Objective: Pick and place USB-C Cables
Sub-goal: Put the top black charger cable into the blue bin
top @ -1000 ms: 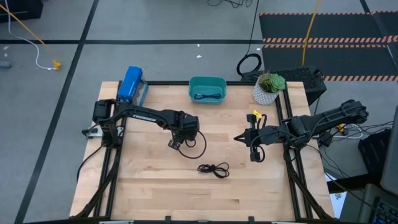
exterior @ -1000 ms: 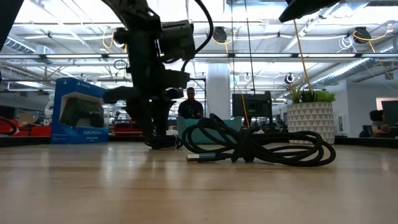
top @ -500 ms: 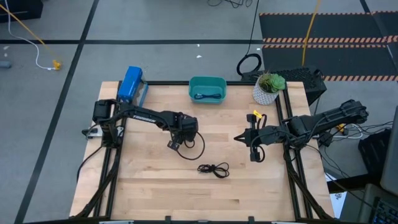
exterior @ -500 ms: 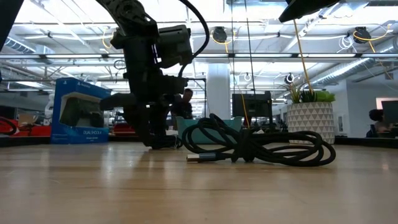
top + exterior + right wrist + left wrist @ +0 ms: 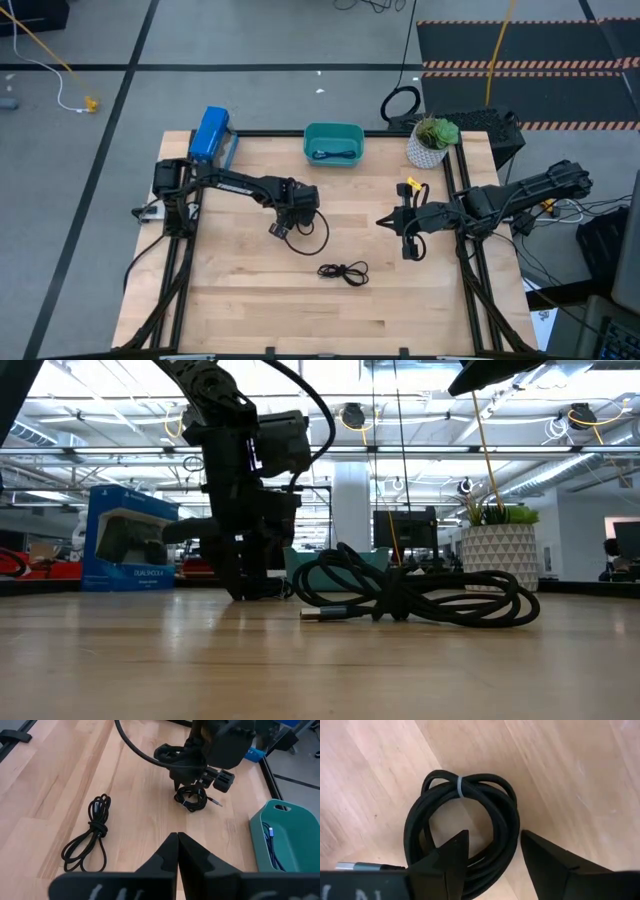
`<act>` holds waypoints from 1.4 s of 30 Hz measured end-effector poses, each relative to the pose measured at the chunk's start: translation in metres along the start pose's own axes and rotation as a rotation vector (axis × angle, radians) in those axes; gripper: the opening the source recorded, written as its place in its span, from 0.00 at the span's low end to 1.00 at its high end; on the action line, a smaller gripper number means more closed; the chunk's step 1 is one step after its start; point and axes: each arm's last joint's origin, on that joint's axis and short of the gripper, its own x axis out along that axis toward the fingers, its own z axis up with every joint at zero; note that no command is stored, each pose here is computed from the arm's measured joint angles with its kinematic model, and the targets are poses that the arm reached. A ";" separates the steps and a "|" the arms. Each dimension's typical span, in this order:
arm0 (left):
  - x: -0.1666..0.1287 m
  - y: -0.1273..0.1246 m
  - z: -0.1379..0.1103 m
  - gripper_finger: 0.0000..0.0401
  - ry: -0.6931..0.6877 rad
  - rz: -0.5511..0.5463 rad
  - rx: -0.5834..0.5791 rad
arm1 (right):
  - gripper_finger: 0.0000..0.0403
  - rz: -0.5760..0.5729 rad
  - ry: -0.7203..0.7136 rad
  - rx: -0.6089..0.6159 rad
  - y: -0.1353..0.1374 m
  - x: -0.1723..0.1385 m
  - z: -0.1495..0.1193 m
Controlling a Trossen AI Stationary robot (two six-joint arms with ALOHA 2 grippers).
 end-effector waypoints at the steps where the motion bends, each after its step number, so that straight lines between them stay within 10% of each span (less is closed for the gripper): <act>1: 0.000 0.000 0.000 0.45 -0.001 0.001 0.001 | 0.00 -0.001 0.000 0.000 0.000 0.000 0.000; 18: 0.001 -0.002 -0.001 0.08 0.015 -0.020 -0.002 | 0.00 -0.001 0.000 0.000 0.000 0.000 0.000; 42: -0.105 0.020 0.018 0.11 -0.028 0.024 -0.333 | 0.00 0.000 -0.001 -0.008 0.000 0.000 0.000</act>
